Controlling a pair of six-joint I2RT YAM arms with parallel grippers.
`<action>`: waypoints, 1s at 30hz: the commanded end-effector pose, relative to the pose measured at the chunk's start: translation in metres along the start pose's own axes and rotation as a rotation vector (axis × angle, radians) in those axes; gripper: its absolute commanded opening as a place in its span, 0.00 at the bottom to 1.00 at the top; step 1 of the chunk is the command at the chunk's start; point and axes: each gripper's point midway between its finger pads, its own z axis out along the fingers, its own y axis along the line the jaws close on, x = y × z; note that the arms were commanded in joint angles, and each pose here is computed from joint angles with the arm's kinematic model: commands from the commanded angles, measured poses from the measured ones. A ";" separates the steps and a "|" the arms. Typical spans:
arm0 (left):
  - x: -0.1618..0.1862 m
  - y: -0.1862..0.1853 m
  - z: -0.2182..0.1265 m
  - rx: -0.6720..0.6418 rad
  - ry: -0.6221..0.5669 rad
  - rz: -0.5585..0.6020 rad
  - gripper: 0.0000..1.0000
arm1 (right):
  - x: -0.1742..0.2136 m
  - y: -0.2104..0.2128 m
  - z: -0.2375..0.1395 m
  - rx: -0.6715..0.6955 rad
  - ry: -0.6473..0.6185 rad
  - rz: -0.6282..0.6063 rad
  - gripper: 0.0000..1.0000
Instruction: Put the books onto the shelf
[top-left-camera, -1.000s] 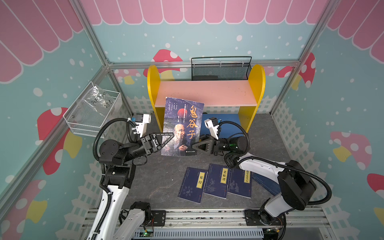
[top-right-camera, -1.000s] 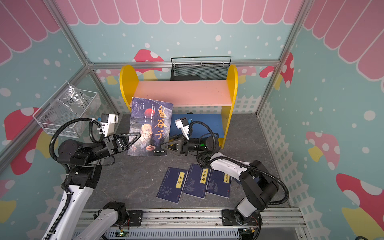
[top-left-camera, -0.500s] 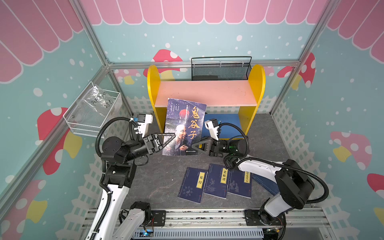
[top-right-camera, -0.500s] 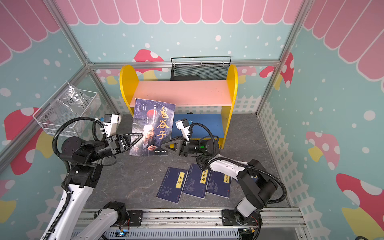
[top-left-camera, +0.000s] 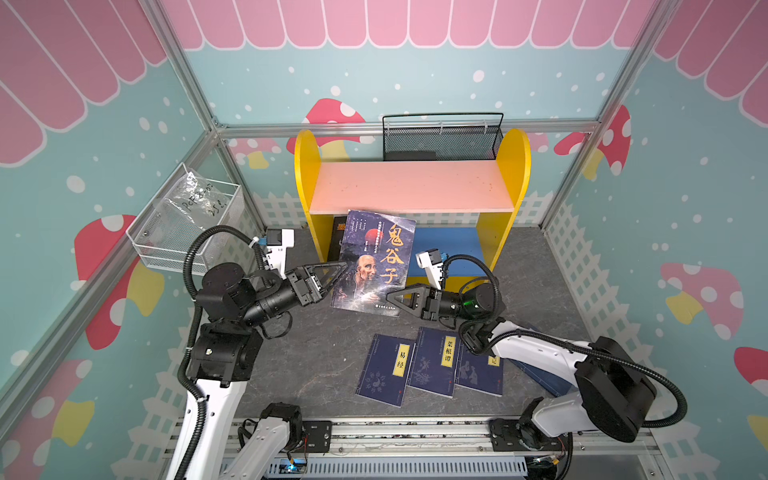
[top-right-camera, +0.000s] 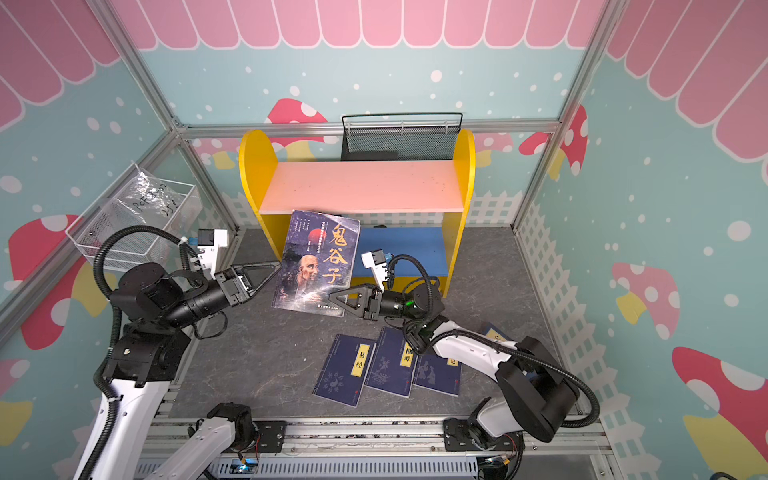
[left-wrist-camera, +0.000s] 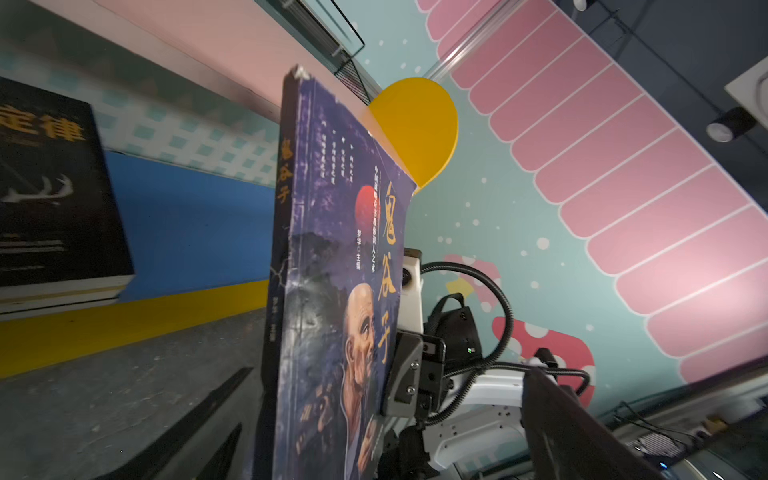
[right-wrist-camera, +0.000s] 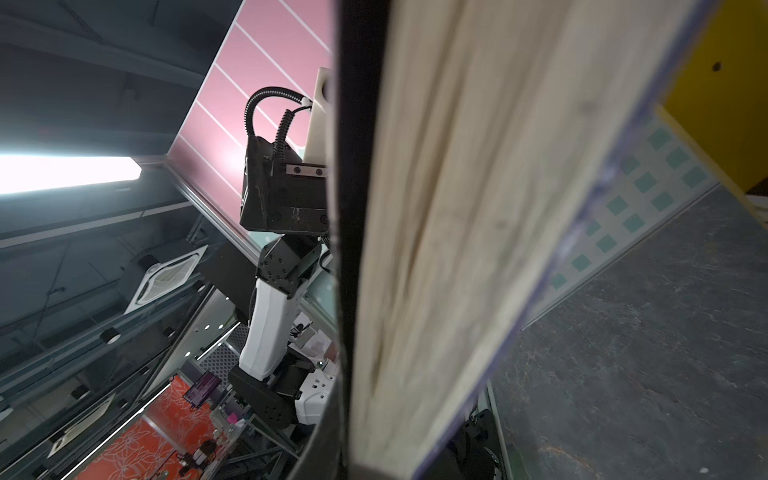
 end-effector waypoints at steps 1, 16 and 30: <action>-0.001 0.043 -0.025 -0.323 -0.067 0.069 0.99 | -0.002 -0.011 -0.012 0.071 -0.052 -0.010 0.11; -0.001 0.089 -0.074 -0.663 -0.201 0.106 0.99 | -0.013 -0.040 -0.019 0.217 -0.084 -0.067 0.11; 0.043 0.052 -0.041 -0.291 -0.046 0.126 1.00 | -0.063 -0.111 0.031 0.262 -0.039 -0.097 0.10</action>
